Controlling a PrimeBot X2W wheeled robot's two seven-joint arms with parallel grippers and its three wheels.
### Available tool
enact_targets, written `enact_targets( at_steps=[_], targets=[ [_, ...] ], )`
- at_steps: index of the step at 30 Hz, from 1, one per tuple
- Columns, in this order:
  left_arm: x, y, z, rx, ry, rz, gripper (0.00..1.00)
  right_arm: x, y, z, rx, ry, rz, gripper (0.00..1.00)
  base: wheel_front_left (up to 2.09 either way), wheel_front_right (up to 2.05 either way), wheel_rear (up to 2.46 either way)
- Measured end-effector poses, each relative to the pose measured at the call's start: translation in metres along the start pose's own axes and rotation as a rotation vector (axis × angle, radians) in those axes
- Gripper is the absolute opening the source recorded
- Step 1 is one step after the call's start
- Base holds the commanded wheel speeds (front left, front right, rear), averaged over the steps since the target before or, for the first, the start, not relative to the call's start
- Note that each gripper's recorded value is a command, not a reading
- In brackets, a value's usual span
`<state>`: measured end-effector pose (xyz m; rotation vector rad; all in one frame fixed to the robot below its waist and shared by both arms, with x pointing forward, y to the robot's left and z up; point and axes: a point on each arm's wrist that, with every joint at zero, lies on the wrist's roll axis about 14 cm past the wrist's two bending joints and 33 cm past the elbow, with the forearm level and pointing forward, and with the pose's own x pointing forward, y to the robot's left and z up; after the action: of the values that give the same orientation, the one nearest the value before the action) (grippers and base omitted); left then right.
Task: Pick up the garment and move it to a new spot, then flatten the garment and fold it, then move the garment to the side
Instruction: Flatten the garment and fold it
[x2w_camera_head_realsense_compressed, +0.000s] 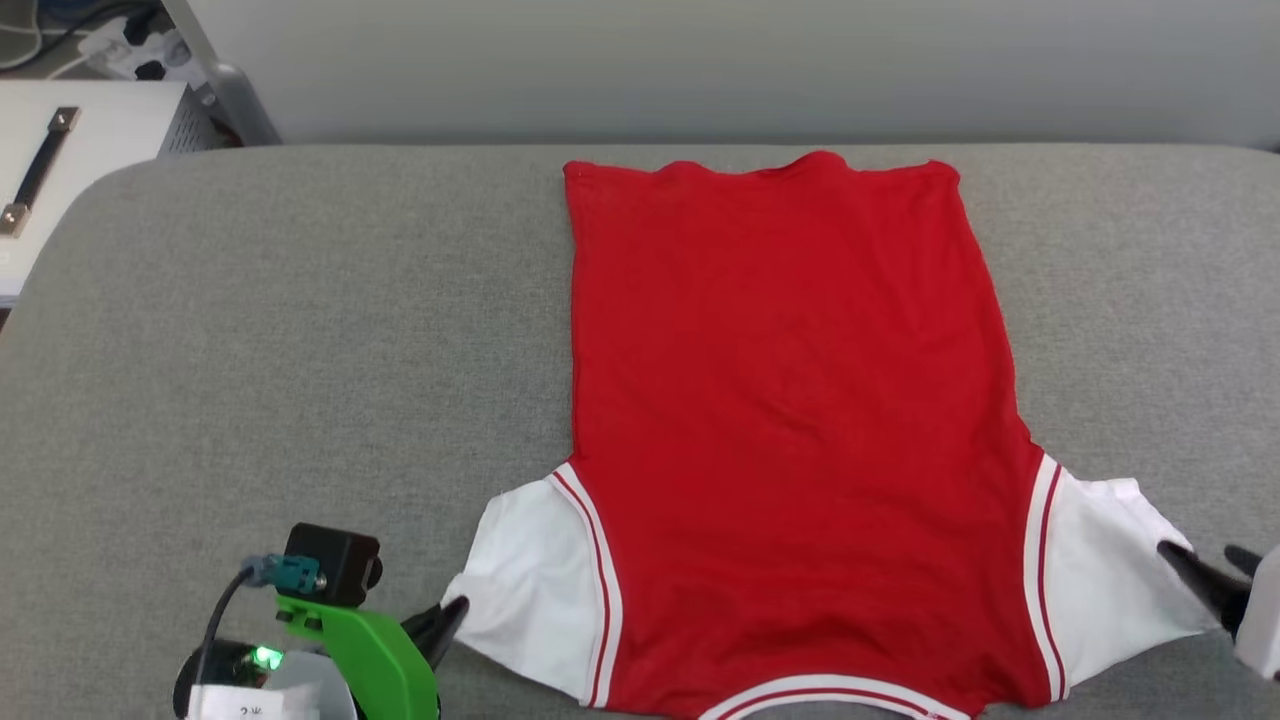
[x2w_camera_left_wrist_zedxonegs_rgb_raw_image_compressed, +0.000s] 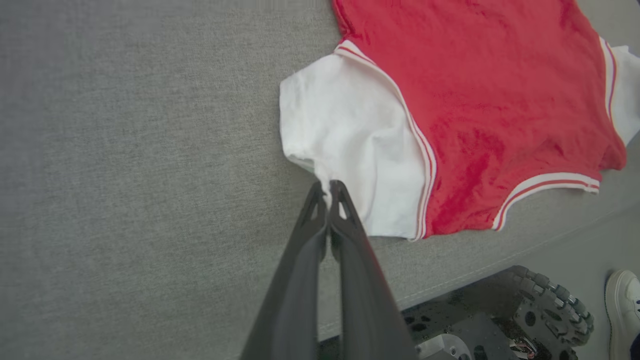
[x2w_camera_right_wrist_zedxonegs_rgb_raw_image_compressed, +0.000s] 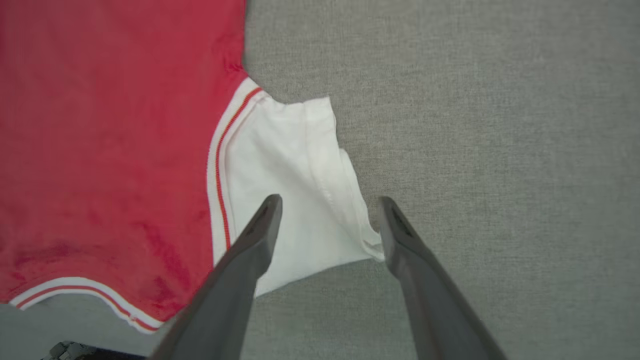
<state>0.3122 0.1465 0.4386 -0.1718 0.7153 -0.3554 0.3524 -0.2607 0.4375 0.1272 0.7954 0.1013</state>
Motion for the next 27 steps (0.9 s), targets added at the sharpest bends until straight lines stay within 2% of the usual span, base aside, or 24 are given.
enact_targets(
  at_steps=[7,10,15,24,27],
  targets=[
    [0.01,-0.014,0.015,0.057,0.03,-0.042,0.0,0.023,0.018,0.077,-0.072,-0.055,0.054,1.0,0.0,0.0,0.0],
    [0.017,-0.014,0.013,0.065,0.062,-0.047,0.0,0.041,0.029,0.106,-0.093,-0.049,0.089,1.0,0.0,0.0,0.0],
    [0.032,-0.011,0.012,0.054,0.084,-0.052,0.0,0.08,0.033,0.15,-0.128,0.0,0.09,1.0,0.0,0.0,0.0],
    [0.058,0.003,0.002,-0.002,0.116,-0.038,0.0,0.163,0.038,0.202,-0.102,0.095,0.053,1.0,0.0,0.0,0.0],
    [0.062,0.005,-0.008,-0.05,0.137,-0.036,0.0,0.194,0.048,0.203,-0.104,0.132,0.056,1.0,0.0,0.0,0.0]
  ],
)
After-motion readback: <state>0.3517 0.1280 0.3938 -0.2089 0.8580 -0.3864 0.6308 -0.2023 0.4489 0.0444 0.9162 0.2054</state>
